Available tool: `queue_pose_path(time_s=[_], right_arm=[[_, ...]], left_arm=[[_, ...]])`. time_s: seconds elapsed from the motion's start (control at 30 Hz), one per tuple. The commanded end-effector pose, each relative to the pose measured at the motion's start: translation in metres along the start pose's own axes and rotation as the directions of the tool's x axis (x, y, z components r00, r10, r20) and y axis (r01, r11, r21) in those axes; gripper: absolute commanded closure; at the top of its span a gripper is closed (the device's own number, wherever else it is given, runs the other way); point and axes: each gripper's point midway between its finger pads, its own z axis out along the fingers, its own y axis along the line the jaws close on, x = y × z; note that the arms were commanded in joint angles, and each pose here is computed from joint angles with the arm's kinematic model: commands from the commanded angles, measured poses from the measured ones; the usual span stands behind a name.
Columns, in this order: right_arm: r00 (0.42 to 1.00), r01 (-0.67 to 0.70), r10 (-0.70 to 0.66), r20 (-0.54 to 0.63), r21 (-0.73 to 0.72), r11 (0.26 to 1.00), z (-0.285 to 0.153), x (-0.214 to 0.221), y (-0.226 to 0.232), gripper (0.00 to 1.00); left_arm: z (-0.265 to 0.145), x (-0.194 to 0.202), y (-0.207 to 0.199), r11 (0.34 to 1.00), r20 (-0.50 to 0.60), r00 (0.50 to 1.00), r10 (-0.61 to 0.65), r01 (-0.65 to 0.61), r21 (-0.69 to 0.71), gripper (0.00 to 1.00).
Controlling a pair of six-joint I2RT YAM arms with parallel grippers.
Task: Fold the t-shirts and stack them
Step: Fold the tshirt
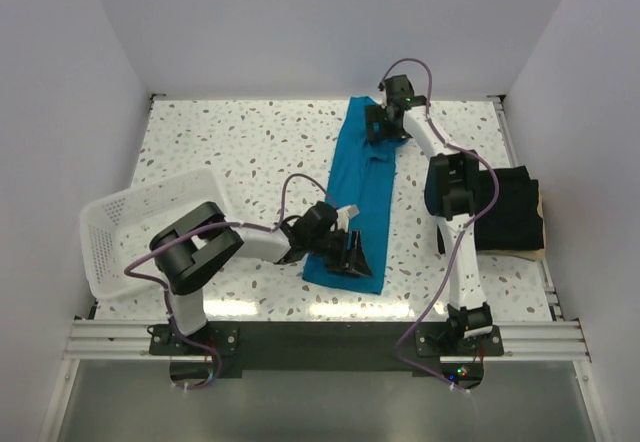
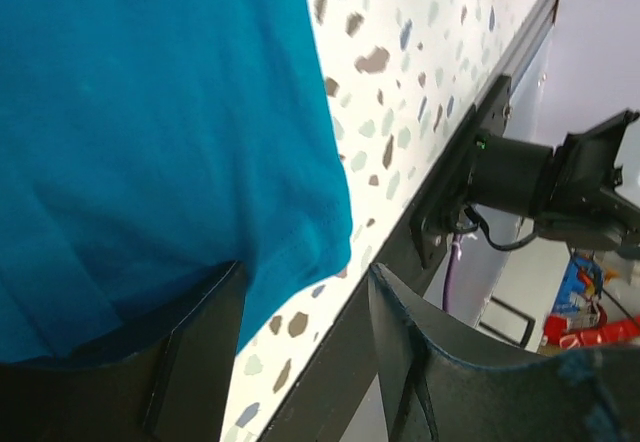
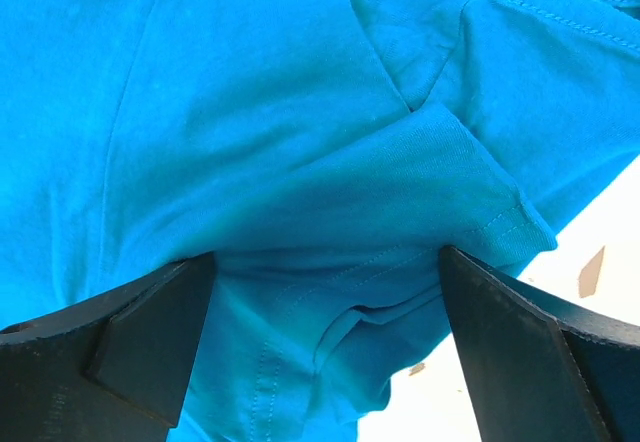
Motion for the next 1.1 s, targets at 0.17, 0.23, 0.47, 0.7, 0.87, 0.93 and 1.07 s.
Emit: queue_pose_path(time_s=[0.17, 0.23, 0.47, 0.7, 0.87, 0.93, 1.07], right_arm=[[0.989, -0.053, 0.069, 0.131, -0.126, 0.991, -0.077, -0.038, 0.042, 0.01], [0.976, -0.063, 0.091, 0.199, -0.145, 0.987, -0.117, -0.056, 0.044, 0.01], [0.970, -0.109, 0.145, 0.194, -0.186, 0.976, -0.206, -0.024, 0.063, 0.01], [0.975, -0.220, 0.217, -0.040, -0.267, 0.938, -0.243, 0.115, 0.112, 0.13], [0.950, -0.278, 0.215, -0.225, -0.304, 0.911, -0.259, 0.232, 0.162, 0.27], [0.944, -0.289, 0.217, -0.249, -0.302, 0.909, -0.262, 0.262, 0.168, 0.31], [0.926, -0.307, 0.212, -0.313, -0.295, 0.905, -0.273, 0.305, 0.185, 0.43]], left_arm=[[-0.016, -0.008, -0.072, 0.976, 0.046, 0.980, 0.196, -0.199, 0.092, 0.41], [-0.036, -0.023, -0.092, 0.961, 0.112, 0.959, 0.261, -0.269, 0.065, 0.39], [-0.108, -0.051, -0.098, 0.958, 0.261, 0.922, 0.287, -0.271, -0.096, 0.36], [-0.166, -0.042, 0.003, 0.958, 0.346, 0.931, 0.118, -0.015, -0.288, 0.37], [-0.172, -0.015, 0.034, 0.947, 0.336, 0.938, 0.083, 0.030, -0.319, 0.37], [-0.171, -0.007, 0.044, 0.943, 0.329, 0.942, 0.071, 0.045, -0.331, 0.37], [-0.169, -0.001, 0.057, 0.932, 0.309, 0.948, 0.077, 0.041, -0.359, 0.37]])
